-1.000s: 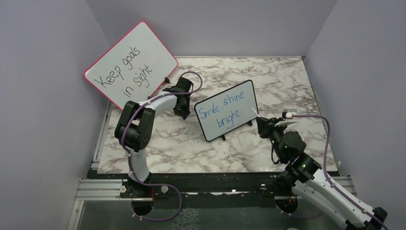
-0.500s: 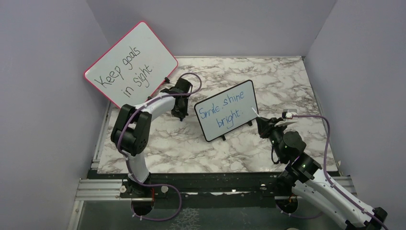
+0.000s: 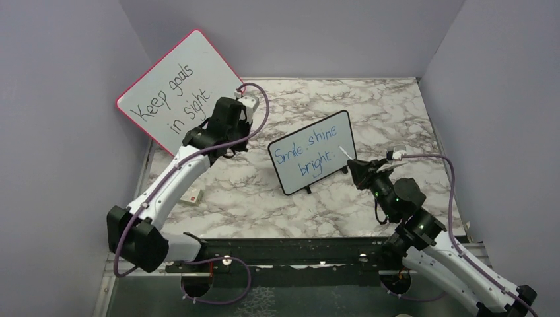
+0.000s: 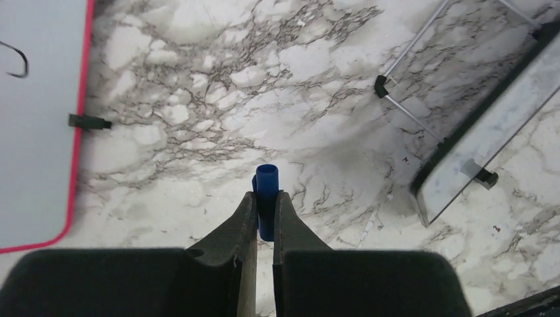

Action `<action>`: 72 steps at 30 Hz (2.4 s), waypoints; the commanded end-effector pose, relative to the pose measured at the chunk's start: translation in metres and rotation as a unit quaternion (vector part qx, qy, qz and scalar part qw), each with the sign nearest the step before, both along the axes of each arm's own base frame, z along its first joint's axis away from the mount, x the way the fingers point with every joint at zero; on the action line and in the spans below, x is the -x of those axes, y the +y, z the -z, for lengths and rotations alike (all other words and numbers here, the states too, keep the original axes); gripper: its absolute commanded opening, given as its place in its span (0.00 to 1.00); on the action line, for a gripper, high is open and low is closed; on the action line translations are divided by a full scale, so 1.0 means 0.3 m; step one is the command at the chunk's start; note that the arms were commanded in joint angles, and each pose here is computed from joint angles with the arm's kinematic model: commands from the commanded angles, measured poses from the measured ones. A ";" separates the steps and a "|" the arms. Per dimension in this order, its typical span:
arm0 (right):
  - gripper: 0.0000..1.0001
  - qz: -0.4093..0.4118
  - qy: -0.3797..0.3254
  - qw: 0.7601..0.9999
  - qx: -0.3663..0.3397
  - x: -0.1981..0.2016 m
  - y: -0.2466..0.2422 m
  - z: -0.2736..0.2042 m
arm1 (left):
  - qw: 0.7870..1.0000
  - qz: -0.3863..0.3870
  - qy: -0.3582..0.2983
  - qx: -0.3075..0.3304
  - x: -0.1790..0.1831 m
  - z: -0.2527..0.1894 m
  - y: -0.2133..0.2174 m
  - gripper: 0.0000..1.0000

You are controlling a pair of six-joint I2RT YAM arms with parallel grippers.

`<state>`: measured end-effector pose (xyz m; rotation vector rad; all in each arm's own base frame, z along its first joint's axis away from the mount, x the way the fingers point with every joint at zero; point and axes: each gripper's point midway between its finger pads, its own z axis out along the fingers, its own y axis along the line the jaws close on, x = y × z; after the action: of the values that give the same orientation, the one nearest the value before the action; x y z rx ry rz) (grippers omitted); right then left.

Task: Write a sentence on the whiteboard
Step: Close the whiteboard marker at the center of the board.

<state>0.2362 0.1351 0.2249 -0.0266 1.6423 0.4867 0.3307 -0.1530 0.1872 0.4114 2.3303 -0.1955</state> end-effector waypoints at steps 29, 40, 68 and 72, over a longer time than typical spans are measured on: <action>0.01 -0.353 -0.057 0.933 0.027 0.173 0.371 -0.329 | 0.761 0.491 -0.369 -0.210 0.390 -0.353 -0.369 0.00; 0.01 -0.373 -0.051 0.926 0.041 0.201 0.372 -0.316 | 0.755 0.501 -0.364 -0.216 0.405 -0.329 -0.389 0.00; 0.01 -0.364 -0.043 0.930 0.042 0.187 0.370 -0.303 | 0.740 0.525 -0.367 -0.203 0.440 -0.327 -0.431 0.00; 0.01 -0.367 -0.038 0.928 0.044 0.184 0.377 -0.294 | 0.734 0.535 -0.373 -0.192 0.457 -0.344 -0.450 0.00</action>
<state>0.1789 0.2487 0.2996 -0.7457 1.5677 0.9679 0.2004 -0.2781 0.2789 1.6782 1.1402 -0.0091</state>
